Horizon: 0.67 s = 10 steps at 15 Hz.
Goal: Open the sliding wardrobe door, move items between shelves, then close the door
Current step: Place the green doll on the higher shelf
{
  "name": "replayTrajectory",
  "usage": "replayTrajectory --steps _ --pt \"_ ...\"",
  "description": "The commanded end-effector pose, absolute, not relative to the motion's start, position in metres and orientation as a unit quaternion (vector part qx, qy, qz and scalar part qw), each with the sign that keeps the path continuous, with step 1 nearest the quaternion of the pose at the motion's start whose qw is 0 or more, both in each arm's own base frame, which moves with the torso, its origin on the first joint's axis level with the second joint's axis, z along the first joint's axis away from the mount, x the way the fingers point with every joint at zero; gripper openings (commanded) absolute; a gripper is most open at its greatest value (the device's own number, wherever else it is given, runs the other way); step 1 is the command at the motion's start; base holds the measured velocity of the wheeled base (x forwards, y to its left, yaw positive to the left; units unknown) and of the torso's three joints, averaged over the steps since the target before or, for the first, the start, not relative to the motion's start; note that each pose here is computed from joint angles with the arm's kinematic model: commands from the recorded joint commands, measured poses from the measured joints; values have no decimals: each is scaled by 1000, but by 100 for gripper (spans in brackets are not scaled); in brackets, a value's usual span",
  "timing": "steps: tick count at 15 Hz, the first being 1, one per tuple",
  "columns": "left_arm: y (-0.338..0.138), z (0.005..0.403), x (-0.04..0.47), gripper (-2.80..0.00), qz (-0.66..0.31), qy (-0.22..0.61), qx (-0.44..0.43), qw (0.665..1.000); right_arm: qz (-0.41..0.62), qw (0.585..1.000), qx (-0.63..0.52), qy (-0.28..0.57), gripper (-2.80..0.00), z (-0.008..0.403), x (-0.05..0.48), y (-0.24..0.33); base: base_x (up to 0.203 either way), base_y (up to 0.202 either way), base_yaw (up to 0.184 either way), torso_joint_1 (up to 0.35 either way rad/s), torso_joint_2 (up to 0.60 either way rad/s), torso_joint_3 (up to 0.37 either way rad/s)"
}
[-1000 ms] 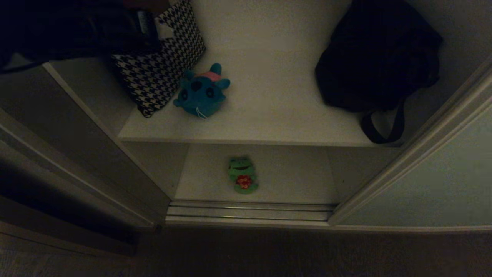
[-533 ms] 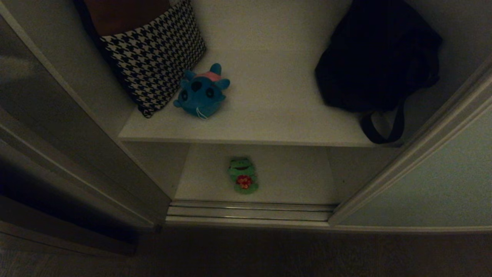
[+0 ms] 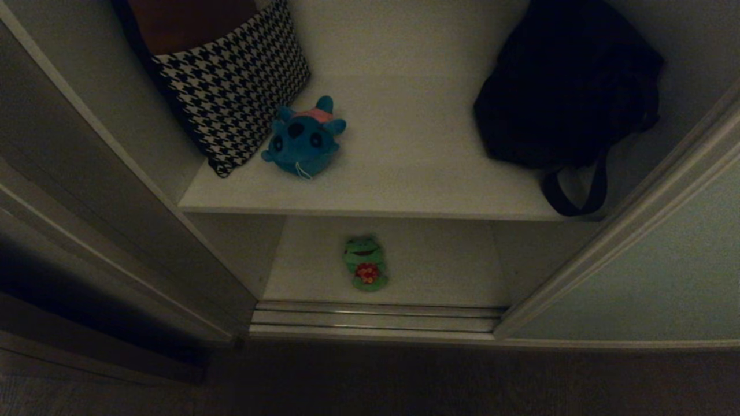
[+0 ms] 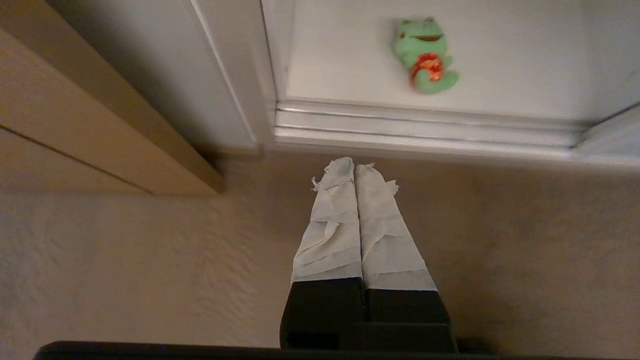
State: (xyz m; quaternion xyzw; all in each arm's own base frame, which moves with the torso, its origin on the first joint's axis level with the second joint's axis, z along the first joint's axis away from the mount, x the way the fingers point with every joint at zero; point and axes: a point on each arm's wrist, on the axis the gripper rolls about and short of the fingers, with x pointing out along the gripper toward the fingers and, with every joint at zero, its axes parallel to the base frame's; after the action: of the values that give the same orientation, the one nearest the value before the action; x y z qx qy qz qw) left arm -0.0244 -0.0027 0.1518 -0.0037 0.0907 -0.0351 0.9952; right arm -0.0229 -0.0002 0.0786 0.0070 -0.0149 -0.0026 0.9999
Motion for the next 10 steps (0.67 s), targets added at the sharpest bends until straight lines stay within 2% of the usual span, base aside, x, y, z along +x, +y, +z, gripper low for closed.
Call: replayTrajectory --steps 1,4,10 --pt "-3 120 -39 -280 -38 51 23 998 -2 1000 7 -17 -280 79 -23 0 0 0 0 0 0 0" --pt "-2 78 -32 -280 -28 74 41 996 -3 1000 7 -16 -280 78 -23 0 0 0 0 0 0 0" --pt "-1 77 -30 -280 -10 57 38 998 -3 1000 7 -17 -280 79 -23 0 0 0 0 0 0 0"
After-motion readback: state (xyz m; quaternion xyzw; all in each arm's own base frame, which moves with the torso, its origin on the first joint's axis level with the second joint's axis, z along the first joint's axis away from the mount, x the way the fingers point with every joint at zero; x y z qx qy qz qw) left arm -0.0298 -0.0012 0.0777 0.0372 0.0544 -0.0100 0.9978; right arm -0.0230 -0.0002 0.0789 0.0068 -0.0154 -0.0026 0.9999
